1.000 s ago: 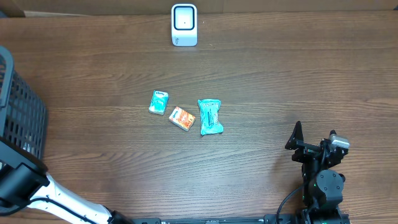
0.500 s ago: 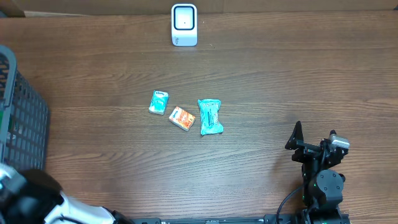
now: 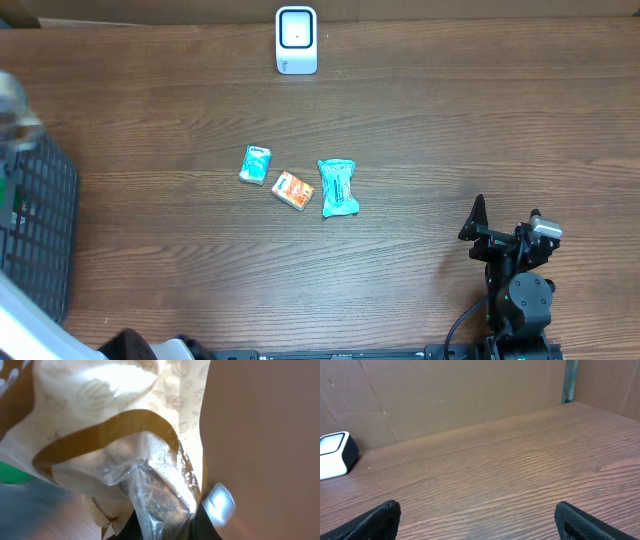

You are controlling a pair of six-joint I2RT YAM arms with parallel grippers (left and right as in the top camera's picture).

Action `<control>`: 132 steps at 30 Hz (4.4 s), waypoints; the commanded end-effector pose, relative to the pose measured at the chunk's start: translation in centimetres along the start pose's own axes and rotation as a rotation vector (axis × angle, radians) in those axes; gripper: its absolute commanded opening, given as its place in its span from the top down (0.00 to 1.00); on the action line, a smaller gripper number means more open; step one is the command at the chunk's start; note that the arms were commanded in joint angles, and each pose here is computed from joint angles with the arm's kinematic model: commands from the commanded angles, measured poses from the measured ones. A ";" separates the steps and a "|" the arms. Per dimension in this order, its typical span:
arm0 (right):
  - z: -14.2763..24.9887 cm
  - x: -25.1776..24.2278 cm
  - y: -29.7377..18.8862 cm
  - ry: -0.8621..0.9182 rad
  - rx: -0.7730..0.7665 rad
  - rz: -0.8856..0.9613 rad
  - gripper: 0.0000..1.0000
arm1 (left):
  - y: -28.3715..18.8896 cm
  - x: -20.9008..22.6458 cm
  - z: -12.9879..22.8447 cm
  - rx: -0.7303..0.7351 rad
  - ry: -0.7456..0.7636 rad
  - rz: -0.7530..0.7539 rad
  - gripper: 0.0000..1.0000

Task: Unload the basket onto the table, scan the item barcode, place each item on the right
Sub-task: 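Carry the snack bag onto the packs at table center and release, then lower the left gripper into the basket and grasp the green-lidded jar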

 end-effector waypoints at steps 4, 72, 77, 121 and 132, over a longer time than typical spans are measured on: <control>-0.5 0.1 -0.1 0.007 -0.016 0.000 0.00 | 1.5 -7.6 7.8 0.281 0.393 0.076 0.96; -0.5 0.1 -0.1 0.007 -0.016 0.000 0.00 | 4.8 -7.2 4.2 0.118 0.224 -0.306 0.00; -0.5 0.1 -0.1 0.007 -0.016 0.000 0.00 | 4.3 2.0 1.0 0.114 -0.071 -0.481 0.00; -0.5 0.1 -0.1 0.007 -0.016 0.000 0.00 | 24.5 27.5 8.5 0.767 -0.033 -0.561 0.12; -0.5 0.1 -0.1 0.007 -0.016 0.000 0.00 | 26.5 29.6 10.7 0.778 -0.002 -0.606 0.08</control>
Point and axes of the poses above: each gripper's point midway between its finger pads, its own y axis out along the fingers, its own x axis along the line the jaws close on, z = x × y, the point moved 7 cm from there along -y, back along the fingers, and after that the axes turned 8 degrees about y, right-handed, at the moved point
